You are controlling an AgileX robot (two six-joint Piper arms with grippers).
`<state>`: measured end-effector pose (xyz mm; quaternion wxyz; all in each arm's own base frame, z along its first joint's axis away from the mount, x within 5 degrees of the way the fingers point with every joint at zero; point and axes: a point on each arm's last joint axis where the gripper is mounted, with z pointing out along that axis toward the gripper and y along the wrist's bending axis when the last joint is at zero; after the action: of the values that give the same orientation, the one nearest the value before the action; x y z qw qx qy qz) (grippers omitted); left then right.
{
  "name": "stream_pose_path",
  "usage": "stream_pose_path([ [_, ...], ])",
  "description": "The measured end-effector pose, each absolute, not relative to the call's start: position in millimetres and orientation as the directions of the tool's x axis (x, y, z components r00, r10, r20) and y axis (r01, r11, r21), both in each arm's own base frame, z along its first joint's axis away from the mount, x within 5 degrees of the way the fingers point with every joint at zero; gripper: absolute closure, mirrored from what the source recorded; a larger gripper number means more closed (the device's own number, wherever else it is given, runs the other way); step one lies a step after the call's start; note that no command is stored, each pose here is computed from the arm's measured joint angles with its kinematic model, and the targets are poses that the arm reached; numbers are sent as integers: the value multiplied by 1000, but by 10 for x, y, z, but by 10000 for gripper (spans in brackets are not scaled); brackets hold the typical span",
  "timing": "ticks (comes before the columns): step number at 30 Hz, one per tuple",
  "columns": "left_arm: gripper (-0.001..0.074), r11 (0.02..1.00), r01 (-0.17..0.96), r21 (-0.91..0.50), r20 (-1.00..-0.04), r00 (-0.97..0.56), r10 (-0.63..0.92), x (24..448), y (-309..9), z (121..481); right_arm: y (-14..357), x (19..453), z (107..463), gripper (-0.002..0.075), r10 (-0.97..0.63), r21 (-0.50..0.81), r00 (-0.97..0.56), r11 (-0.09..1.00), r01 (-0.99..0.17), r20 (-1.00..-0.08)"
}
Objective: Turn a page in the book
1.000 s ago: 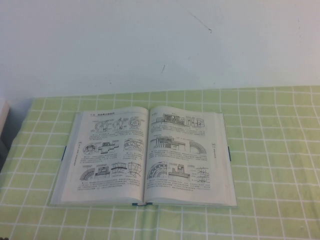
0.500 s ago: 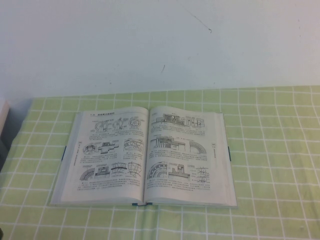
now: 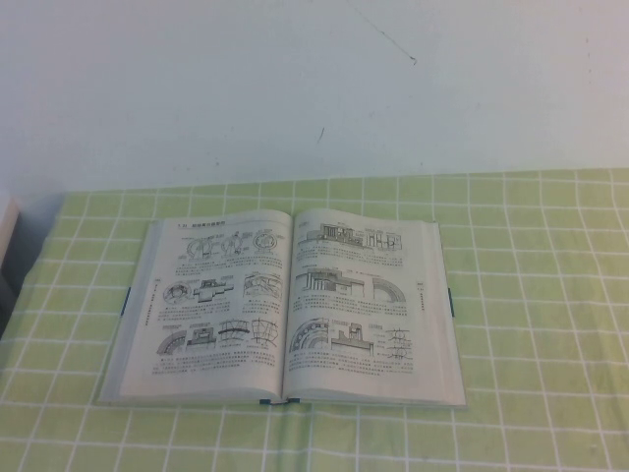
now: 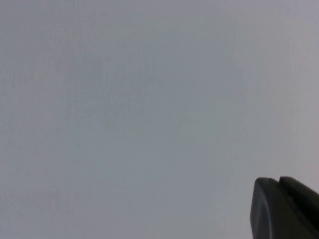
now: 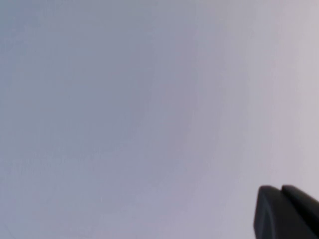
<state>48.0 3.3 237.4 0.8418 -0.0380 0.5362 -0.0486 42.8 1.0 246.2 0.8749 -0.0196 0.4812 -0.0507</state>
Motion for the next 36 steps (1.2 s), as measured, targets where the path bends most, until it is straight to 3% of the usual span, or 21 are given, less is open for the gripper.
stream_pose_path([
  [9, 738, 987, 54, -150, -880, 449, -158, 467, 40, 2401, -23, 402, 2499, 729, -40, -3, 575, 998, 65, -817],
  [11, 738, 986, 62, -156, -877, 450, -167, 466, 37, 2403, -25, 423, 2482, 729, -38, -3, 535, 998, 66, -844],
  [16, 738, 998, 62, 18, -916, 401, -8, 426, -32, 2623, -22, 407, 2712, 729, -71, -46, 346, 996, 79, -935],
  [20, 738, 997, 77, -20, -930, 365, -47, 323, -24, 2979, -31, 314, 2968, 729, -83, -63, 233, 994, 95, -969],
  [27, 738, 960, 73, -270, -962, 27, -273, 559, -34, 3153, 5, 456, 3174, 729, 17, 12, -167, 999, 31, -986],
  [31, 738, 932, 54, -359, -925, -156, -347, 746, -86, 3219, 127, 660, 3283, 729, -71, -18, -371, 989, -144, -926],
  [36, 738, 926, 70, -370, -878, -352, -324, 1107, -198, 3206, 237, 996, 3369, 729, -136, 23, -481, 950, -310, -866],
])
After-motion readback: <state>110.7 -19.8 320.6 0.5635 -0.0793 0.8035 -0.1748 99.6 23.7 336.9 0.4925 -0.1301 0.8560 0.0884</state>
